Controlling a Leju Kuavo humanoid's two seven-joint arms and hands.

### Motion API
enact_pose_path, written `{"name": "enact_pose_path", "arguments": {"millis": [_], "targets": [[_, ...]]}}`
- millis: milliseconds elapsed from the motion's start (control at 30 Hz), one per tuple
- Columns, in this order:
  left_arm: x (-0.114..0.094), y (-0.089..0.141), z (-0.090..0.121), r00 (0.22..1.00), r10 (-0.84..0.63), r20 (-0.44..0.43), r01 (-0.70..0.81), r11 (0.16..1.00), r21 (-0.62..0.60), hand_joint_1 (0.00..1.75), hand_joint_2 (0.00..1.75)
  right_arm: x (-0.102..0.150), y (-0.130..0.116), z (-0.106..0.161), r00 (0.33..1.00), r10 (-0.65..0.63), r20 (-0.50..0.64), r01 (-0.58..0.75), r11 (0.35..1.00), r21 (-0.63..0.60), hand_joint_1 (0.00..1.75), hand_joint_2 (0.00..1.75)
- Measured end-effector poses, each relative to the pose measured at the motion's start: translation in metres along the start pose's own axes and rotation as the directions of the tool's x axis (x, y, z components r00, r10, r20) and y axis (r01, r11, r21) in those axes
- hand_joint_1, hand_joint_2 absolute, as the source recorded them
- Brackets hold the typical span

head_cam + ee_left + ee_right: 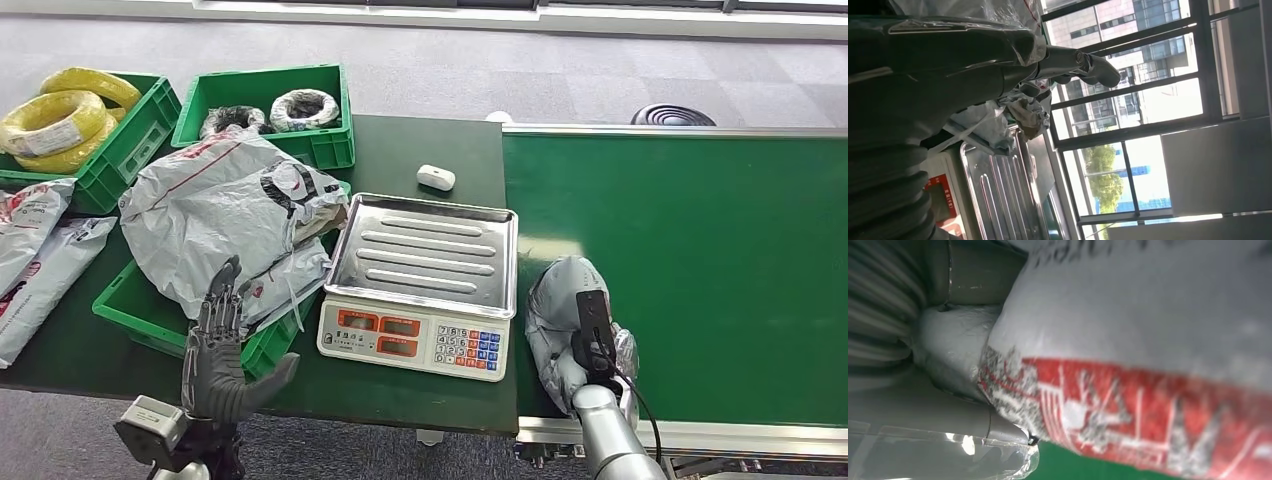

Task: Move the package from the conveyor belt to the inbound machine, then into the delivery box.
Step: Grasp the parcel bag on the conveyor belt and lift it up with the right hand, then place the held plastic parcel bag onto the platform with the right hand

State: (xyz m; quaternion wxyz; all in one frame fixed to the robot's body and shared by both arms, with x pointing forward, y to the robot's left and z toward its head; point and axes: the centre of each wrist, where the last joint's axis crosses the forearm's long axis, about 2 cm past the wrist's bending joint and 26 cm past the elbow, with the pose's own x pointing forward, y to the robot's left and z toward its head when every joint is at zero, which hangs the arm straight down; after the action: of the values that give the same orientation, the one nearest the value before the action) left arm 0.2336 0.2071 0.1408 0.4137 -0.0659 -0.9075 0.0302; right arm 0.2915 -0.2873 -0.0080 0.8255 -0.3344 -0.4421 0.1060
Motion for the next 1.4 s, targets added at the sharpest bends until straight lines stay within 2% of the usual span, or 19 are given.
{"name": "enact_pose_path", "arguments": {"millis": [200,433,567,700,800,1067,1267,1400], "targets": [[0.000,0.000,-0.003,1.000,0.001,-0.008,-0.001,1.000,0.004,0.00,1.75,0.001,0.002,0.001,0.998,0.036,0.059,-0.035,0.999,-0.004,1.75,1.75],[0.002,0.002,-0.001,1.000,-0.018,-0.011,0.018,1.000,-0.005,0.00,1.75,0.013,0.019,0.023,0.947,0.001,0.322,0.002,1.000,-0.012,1.75,1.75],[0.002,0.001,0.003,1.000,-0.021,-0.006,0.021,1.000,-0.009,0.00,1.75,0.045,0.004,0.043,0.859,0.004,0.511,0.070,0.990,-0.125,1.75,1.75],[0.002,0.000,0.011,1.000,-0.019,0.001,0.019,1.000,-0.009,0.00,1.75,0.091,-0.034,0.068,0.711,0.046,0.701,0.218,0.934,-0.282,1.75,1.75],[0.001,-0.002,0.014,1.000,-0.017,0.000,0.017,1.000,-0.010,0.00,1.75,0.117,-0.059,0.086,0.613,0.077,0.786,0.320,0.885,-0.337,1.75,1.75],[0.000,-0.005,0.017,1.000,-0.021,-0.009,0.021,1.000,0.005,0.00,1.75,0.143,-0.083,0.112,0.479,0.113,0.870,0.442,0.825,-0.351,1.75,1.75],[0.000,-0.006,0.010,1.000,-0.017,-0.011,0.017,1.000,0.004,0.00,1.75,0.169,-0.086,0.106,0.448,0.063,0.892,0.436,0.856,-0.279,1.75,1.75],[-0.001,-0.007,0.001,1.000,-0.003,0.000,0.003,1.000,-0.012,0.00,1.75,0.196,-0.079,0.091,0.398,0.065,0.915,0.368,0.902,-0.224,1.75,1.75]]}}
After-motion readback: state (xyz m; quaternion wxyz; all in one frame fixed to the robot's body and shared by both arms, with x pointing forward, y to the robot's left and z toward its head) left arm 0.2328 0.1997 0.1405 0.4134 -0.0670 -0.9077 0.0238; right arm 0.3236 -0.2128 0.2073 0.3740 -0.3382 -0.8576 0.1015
